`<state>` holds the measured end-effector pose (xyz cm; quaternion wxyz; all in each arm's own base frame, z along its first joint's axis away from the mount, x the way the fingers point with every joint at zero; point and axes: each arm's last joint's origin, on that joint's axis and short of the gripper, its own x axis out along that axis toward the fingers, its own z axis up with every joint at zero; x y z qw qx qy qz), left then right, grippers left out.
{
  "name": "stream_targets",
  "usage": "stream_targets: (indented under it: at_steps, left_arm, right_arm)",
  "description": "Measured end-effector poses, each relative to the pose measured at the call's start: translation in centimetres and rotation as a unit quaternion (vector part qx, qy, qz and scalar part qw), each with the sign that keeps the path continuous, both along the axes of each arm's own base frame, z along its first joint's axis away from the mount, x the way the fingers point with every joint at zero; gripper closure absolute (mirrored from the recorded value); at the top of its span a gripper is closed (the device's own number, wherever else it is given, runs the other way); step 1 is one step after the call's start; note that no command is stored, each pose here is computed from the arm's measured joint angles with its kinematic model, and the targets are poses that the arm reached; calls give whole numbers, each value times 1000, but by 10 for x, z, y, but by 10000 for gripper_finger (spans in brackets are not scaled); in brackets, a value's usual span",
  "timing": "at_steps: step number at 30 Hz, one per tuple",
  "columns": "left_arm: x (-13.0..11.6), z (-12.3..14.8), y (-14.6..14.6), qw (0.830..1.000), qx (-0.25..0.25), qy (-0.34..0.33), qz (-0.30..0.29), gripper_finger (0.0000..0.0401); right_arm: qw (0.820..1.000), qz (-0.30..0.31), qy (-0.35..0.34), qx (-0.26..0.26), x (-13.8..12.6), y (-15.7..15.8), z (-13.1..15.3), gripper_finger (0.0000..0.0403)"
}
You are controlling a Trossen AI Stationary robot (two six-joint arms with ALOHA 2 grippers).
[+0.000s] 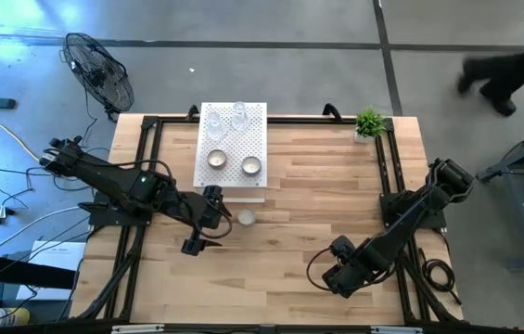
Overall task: Pick & Place candle stick holders
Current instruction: Put the transparent candle holder on the shelf
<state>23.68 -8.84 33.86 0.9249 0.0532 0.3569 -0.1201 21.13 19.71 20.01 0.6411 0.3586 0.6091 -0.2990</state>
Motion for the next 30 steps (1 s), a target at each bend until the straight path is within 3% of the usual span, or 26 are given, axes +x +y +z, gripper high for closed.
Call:
stream_targets:
  at_steps: [6,20,30]
  left_arm:
    - [0,0,0,1000,0,1,0,8]
    - [0,0,0,1000,1,1,0,8]
    - [-1,0,0,1000,4,-1,-3,8]
  right_arm:
    - [1000,12,-2,-1,0,0,0,246]
    - [998,38,-43,-19,4,1,1,246]
    - [986,84,-109,-91,20,-9,9,246]
